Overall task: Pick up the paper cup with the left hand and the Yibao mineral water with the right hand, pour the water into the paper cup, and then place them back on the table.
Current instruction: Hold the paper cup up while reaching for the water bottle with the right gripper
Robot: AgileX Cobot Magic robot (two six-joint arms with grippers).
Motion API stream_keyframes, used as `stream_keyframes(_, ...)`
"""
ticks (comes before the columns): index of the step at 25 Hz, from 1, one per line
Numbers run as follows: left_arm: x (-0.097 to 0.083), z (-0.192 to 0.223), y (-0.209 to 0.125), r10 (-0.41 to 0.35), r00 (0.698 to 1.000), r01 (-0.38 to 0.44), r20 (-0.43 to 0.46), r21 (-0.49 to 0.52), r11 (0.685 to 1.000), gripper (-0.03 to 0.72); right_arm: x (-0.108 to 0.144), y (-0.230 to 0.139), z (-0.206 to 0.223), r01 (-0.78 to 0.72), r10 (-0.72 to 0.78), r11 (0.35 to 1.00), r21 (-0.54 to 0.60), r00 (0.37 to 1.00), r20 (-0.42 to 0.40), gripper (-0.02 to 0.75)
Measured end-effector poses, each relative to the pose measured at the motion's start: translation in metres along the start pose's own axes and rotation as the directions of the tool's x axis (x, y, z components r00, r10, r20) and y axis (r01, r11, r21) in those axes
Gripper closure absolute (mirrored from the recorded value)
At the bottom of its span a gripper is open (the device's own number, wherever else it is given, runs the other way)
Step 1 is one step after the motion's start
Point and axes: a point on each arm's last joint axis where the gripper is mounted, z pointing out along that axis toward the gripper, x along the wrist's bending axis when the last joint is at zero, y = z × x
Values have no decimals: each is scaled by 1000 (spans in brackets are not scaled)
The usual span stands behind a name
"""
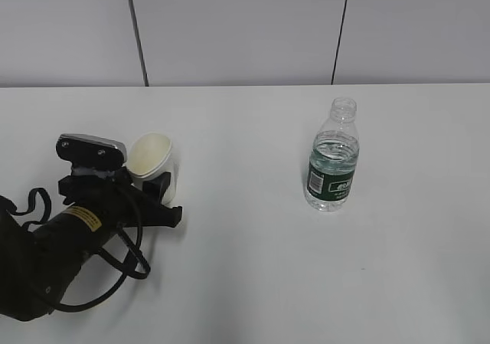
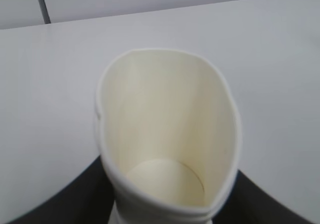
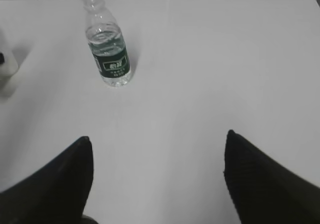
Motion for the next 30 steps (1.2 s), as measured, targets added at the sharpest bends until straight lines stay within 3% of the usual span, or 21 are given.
stream_keyframes(9,-1,0,0,5,1000,-5,11,0,1000,343,2,29,17,-23,18,996,-84,998,-62,132)
stream_keyframes(16,-1,0,0,6,1000,-6,12,0,1000,344,-5,56,23,34,-34,955,-294,999,7,134)
stream_keyframes(21,-1,0,0,6,1000,-6,12,0,1000,344,-11,66,42,110,-98,950,-291,994,56,144)
stream_keyframes(30,-1,0,0,6,1000,-6,12,0,1000,345,-26,96,90,102,-57,933,-346,989,138,145)
